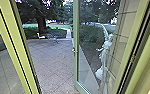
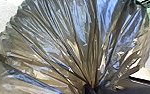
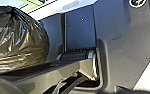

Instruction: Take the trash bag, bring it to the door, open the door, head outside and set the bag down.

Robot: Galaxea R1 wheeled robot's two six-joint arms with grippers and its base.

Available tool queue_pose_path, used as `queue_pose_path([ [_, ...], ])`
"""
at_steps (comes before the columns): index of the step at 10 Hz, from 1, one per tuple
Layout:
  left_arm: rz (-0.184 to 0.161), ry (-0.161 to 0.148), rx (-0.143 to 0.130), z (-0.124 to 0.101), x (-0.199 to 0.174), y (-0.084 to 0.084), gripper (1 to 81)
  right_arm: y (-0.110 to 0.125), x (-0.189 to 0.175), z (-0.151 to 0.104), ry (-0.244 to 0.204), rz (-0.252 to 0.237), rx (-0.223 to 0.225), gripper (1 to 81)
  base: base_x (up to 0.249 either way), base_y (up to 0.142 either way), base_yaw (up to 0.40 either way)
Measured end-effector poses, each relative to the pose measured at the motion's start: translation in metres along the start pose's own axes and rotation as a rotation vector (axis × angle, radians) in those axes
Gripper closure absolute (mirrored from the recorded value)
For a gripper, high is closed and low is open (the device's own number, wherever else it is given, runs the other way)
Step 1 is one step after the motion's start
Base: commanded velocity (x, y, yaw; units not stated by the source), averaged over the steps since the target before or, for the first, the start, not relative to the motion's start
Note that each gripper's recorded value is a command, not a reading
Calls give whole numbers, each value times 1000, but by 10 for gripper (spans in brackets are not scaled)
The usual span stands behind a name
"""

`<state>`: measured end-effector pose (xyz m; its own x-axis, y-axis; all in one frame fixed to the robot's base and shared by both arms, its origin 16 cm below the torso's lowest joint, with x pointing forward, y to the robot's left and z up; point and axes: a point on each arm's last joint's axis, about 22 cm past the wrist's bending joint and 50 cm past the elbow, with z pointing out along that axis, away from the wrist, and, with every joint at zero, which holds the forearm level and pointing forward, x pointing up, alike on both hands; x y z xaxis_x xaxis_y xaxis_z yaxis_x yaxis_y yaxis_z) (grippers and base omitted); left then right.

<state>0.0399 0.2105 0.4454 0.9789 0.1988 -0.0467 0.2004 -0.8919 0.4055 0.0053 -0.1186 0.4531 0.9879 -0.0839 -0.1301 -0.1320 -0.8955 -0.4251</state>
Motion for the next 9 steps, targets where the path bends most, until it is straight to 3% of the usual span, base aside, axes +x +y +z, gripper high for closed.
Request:
queue_pose_path([
  [5, 0, 1, 3, -1, 1, -2, 811, -1, 0, 0, 0, 0, 2, 10, 0, -121, 0],
  [9, 0, -1, -1, 0, 0, 0, 811, -1, 0, 0, 1, 0, 2, 10, 0, -18, 0],
])
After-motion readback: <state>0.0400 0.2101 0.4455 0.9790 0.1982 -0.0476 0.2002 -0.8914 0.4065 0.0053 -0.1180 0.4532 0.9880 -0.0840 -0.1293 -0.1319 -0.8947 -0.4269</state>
